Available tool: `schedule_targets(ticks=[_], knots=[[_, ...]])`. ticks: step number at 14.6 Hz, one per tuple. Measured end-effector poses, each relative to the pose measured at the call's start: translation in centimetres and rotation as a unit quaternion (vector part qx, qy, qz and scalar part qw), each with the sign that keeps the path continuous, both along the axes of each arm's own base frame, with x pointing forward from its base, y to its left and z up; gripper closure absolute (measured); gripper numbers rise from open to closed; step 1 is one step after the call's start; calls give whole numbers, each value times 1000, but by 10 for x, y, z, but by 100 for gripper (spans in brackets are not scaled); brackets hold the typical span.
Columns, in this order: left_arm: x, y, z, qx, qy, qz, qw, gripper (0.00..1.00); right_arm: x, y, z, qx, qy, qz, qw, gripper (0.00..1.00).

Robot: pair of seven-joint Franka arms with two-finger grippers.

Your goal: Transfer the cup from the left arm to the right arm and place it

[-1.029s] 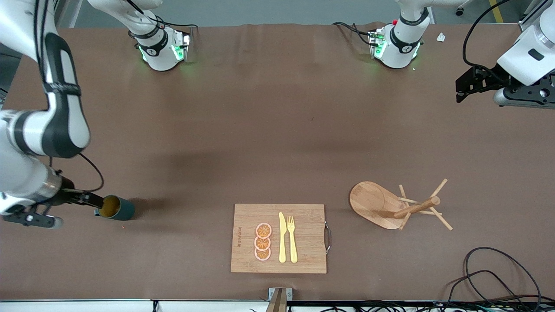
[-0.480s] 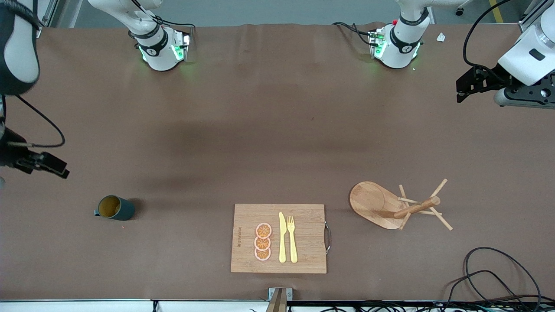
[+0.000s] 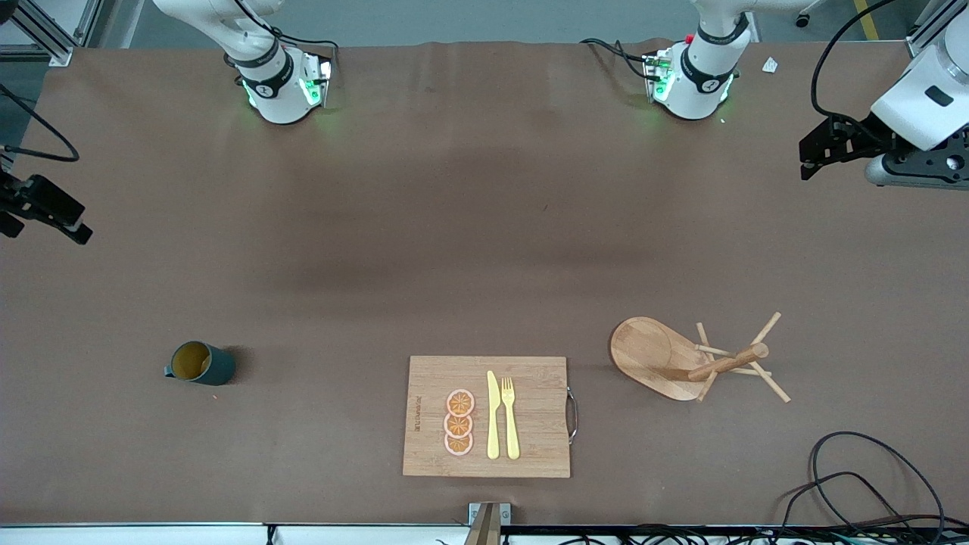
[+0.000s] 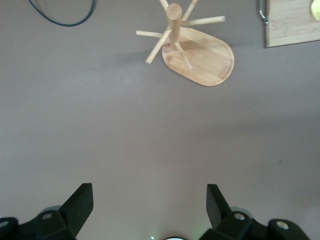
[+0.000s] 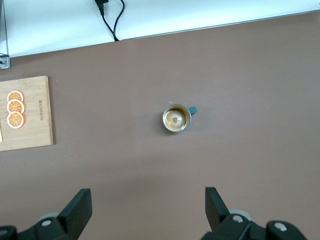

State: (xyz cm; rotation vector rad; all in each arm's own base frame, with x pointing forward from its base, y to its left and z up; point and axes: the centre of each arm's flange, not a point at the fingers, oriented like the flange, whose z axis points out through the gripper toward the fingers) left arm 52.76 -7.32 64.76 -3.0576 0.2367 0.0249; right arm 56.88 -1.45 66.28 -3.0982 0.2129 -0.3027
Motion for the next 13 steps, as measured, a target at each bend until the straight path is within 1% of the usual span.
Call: schedule_targets(ticks=[3,8,11,13], knots=[[2,-2,4,5,-6,-3,1000,0,-10,-2,-10,1,14,-1,1000,0],[7,-4,6,4,-10,-4,1000,0,-16,0,-17,1,42,1,999,0],[7,-4,4,1,-4,-3,1000,0,-17,0,-18,1,47,1,999,0],[5,-6,2,-11,9,-3,1000,0,-17,0,-18,1,47,2,999,0]])
